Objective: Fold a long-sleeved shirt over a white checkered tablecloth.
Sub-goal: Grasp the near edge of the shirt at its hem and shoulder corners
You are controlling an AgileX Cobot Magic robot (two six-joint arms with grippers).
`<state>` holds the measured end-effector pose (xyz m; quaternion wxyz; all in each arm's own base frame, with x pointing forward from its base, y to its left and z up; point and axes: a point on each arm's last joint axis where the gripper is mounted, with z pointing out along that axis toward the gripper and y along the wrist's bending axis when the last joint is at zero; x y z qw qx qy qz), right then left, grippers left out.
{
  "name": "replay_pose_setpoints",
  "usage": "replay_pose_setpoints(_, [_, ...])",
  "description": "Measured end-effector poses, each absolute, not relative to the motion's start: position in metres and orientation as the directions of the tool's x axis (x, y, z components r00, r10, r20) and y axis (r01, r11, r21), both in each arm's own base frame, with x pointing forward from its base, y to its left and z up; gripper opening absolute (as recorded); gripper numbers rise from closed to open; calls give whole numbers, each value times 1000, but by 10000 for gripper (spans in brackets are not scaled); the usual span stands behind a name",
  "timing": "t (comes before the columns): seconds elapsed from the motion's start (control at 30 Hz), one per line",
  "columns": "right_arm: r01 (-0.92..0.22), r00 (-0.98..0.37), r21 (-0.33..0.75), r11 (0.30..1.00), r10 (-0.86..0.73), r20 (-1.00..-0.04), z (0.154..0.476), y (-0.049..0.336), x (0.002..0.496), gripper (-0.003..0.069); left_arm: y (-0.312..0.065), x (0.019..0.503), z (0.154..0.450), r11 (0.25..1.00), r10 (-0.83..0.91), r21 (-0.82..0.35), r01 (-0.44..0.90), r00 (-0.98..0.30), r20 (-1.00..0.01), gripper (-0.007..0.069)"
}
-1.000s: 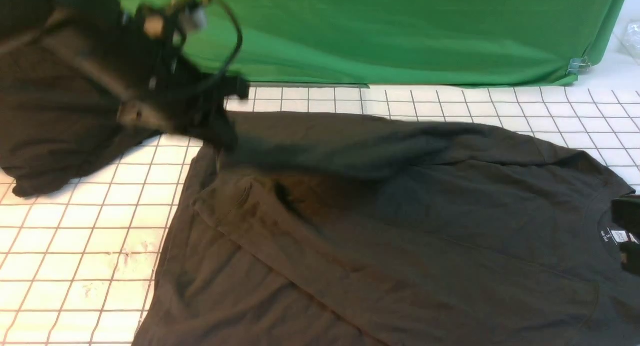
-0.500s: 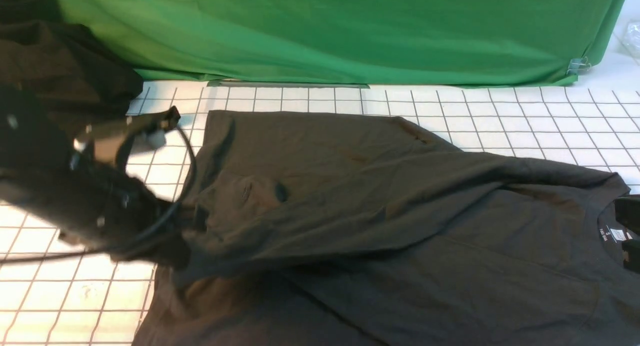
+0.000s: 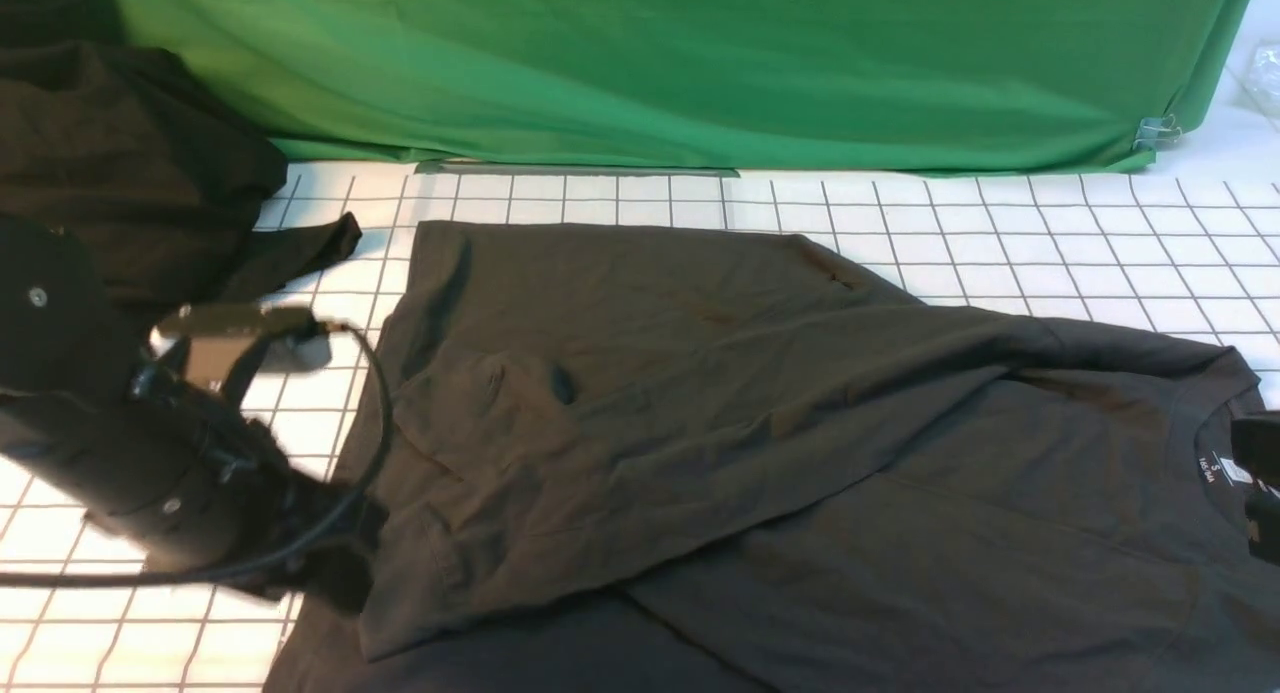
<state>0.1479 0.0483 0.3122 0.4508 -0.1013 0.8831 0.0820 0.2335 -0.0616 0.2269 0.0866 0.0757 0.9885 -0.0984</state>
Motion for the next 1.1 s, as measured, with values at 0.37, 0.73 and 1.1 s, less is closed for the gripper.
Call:
replay_pose_setpoints(0.37, [-253,-576,54,966,-105,-811,312,48,148,10,-78,172,179,980,197,-41,195,-979,49,389])
replay_pose_setpoints(0.73, [-252,-576,54,966,-105,-810,312,48,148,10,-81,183,178,992,125,7,125,-986,-108,408])
replay_pose_setpoints(1.1, [-258,-598,39,965,-128,-791,310,48,146,10,-84,187,156,998,-49,37,-49,-999,-1,409])
